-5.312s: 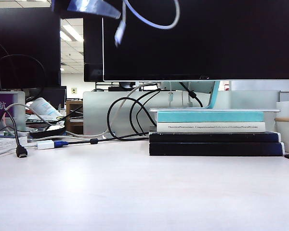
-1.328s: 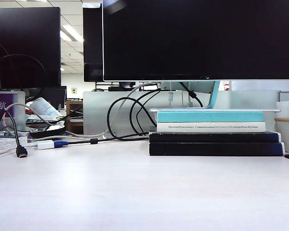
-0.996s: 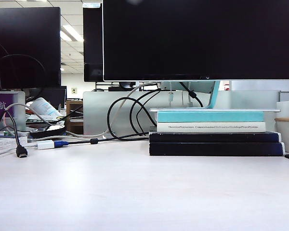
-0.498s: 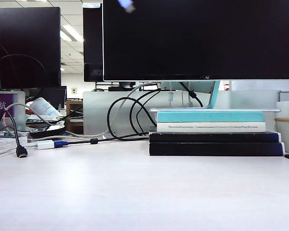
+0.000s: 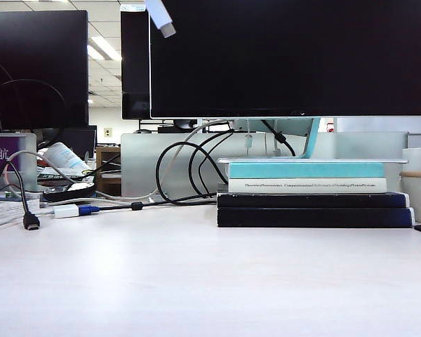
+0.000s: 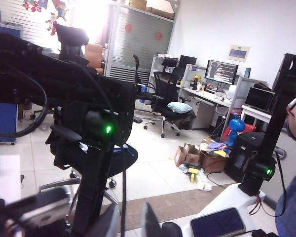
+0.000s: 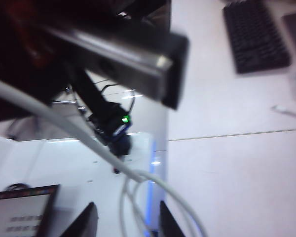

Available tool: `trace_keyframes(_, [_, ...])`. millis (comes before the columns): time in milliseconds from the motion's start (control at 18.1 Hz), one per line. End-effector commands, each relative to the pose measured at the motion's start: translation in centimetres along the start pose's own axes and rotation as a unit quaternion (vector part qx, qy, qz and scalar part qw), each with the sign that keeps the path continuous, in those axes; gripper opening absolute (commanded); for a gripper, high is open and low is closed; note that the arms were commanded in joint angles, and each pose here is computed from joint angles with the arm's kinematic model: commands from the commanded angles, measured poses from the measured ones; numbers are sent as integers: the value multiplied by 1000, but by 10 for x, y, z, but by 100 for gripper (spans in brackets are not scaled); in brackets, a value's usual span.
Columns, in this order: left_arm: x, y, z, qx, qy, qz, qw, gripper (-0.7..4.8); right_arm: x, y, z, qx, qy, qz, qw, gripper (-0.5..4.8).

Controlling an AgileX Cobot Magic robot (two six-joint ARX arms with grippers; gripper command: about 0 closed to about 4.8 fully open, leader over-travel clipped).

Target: Unfold the white charging cable into a straight cable.

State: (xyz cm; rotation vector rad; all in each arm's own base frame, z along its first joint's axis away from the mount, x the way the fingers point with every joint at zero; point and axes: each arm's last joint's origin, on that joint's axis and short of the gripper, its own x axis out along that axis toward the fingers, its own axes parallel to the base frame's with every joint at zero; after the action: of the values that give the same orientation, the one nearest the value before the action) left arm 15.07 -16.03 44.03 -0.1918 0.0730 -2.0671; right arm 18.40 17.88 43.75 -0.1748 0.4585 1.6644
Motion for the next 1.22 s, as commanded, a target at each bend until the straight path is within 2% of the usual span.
trace_keyframes(55, [0, -4, 4, 13, 0, -11, 1000, 75, 1, -4, 1, -34, 7, -27, 999, 181])
trace_keyframes(332, [15, -13, 5, 28, 0, -56, 998, 75, 14, -21, -3, -31, 19, -31, 999, 181])
trace_keyframes(553, [17, -14, 5, 31, 1, -61, 998, 75, 21, -29, -8, -13, 27, -15, 999, 185])
trace_keyframes(609, [17, -13, 4, 28, 3, -62, 998, 75, 21, -28, -8, -8, 25, 0, 1000, 210])
trace_keyframes(664, [17, -13, 3, 21, 18, -77, 997, 75, 16, -28, -8, -7, 25, -13, 1000, 213])
trace_keyframes(719, [17, -10, -2, -9, 29, -79, 996, 75, 4, -30, -6, -19, 17, -51, 998, 214])
trace_keyframes(885, [19, -4, -6, -20, 39, -88, 995, 75, -12, -24, -4, -26, 0, -65, 998, 215])
trace_keyframes(941, [19, 0, -8, -18, 45, -94, 994, 75, -15, -18, -5, -16, 1, -50, 999, 219])
trace_keyframes(1051, [20, 3, -10, -20, 48, -98, 994, 75, -15, -13, -10, 11, 8, -13, 1000, 263])
trace_keyframes(1217, [20, 3, -10, -20, 58, -111, 992, 75, -16, -4, -24, 35, 55, 13, 998, 267])
